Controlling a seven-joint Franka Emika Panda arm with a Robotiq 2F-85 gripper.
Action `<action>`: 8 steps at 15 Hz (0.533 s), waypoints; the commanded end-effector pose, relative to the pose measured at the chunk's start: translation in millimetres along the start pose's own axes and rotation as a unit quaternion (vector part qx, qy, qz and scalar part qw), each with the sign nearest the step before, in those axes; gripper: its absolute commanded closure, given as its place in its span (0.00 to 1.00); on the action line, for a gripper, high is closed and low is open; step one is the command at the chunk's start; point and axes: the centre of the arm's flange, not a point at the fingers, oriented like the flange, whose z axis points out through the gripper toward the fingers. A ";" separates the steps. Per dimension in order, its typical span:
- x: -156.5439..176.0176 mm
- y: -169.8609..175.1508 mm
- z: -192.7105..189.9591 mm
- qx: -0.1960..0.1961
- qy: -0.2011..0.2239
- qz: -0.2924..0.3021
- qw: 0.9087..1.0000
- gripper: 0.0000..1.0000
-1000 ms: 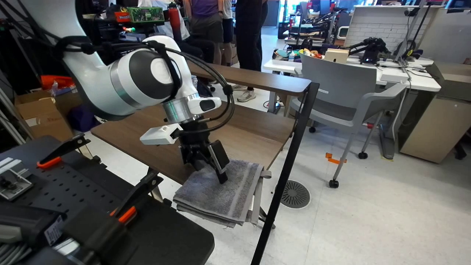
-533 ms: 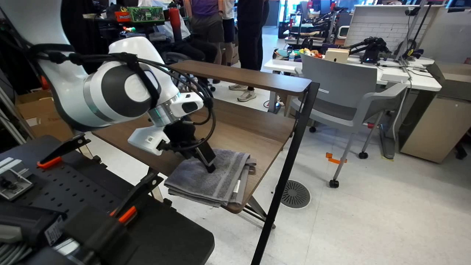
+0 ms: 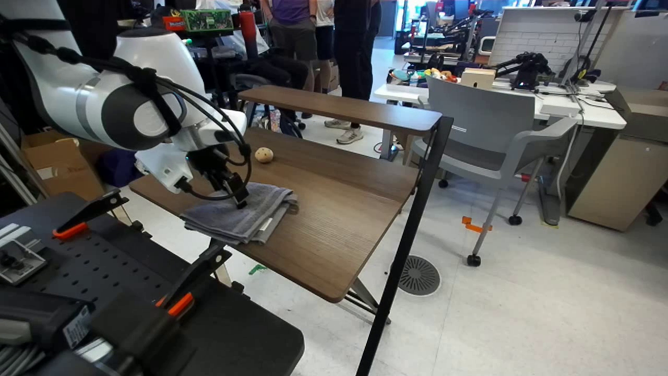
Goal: Move the brown object to the left, then wipe the desk with the cloth
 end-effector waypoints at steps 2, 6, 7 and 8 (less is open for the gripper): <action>3.1 -17.9 -2.6 0.035 -0.007 0.009 0.999 0.00; 6.1 -17.2 -3.3 0.043 -0.008 0.014 0.999 0.00; 6.0 -17.4 -3.3 0.044 -0.008 0.014 0.999 0.00; 5.9 -17.6 -3.3 0.044 -0.008 0.014 0.999 0.00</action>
